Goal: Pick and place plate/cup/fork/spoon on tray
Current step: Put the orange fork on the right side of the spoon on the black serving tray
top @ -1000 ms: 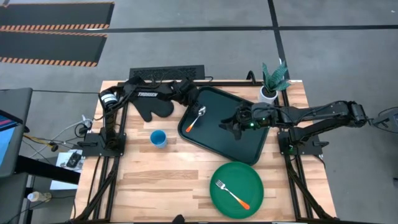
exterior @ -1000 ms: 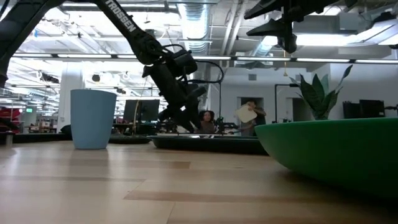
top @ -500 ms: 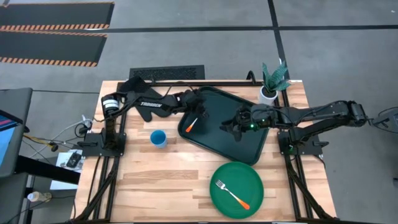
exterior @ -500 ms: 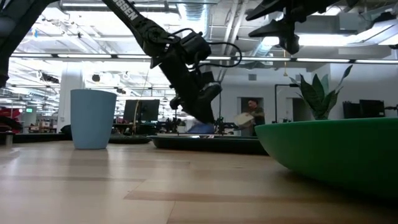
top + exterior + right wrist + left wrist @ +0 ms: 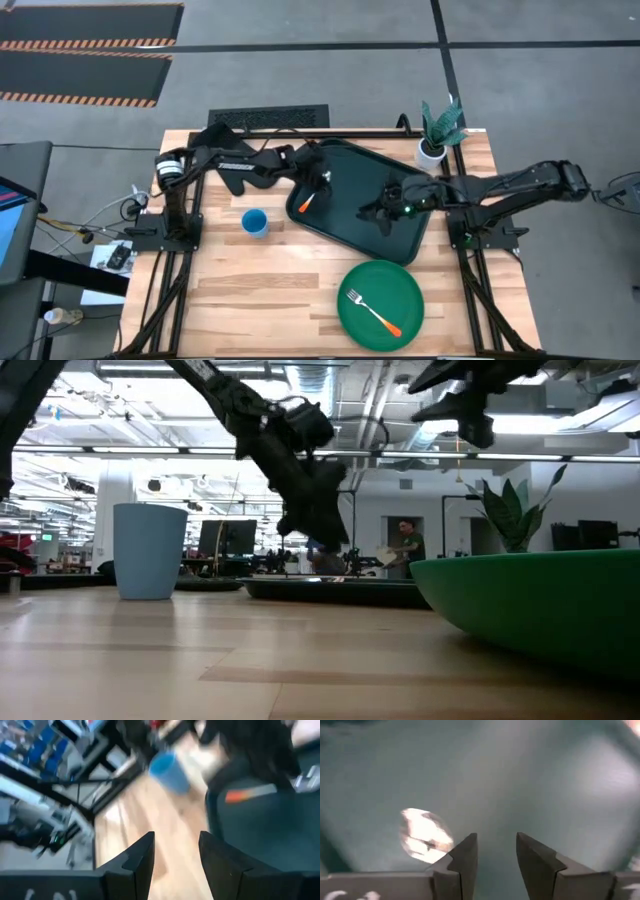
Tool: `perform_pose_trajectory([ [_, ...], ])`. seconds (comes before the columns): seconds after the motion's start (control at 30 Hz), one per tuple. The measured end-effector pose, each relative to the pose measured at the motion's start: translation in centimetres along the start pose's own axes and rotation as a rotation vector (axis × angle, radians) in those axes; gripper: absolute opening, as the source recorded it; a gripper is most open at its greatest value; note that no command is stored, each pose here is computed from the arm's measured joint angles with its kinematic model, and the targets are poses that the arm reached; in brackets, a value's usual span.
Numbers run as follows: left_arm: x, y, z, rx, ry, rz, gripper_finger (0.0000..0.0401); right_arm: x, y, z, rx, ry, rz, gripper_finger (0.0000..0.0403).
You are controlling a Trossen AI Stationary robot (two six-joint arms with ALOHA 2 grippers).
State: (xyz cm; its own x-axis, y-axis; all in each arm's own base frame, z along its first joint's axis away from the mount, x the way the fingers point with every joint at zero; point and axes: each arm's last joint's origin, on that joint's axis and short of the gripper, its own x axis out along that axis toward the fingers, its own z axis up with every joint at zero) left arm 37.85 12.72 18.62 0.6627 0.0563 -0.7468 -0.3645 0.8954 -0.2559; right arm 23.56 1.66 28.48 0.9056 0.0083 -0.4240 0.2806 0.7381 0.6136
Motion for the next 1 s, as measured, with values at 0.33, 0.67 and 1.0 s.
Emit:
perform_pose_trajectory([
  [0.33, -10.4, -2.3, 1.7, 0.08, -0.105, -0.008, 0.0119, 1.4, 4.3, -8.2, 0.172, 0.375, 0.054, 0.0172],
  [0.67, -19.6, -3.7, 1.9, 0.129, -0.338, 0.06, 0.0119, 6.4, 8.7, -15.1, 0.29, 0.604, 0.024, 0.015],
  [1.0, -21.9, -3.7, 0.6, 0.073, -0.295, 0.066, 0.0119, 9.6, 9.2, -15.0, 0.124, 0.848, -0.275, 0.0124],
])
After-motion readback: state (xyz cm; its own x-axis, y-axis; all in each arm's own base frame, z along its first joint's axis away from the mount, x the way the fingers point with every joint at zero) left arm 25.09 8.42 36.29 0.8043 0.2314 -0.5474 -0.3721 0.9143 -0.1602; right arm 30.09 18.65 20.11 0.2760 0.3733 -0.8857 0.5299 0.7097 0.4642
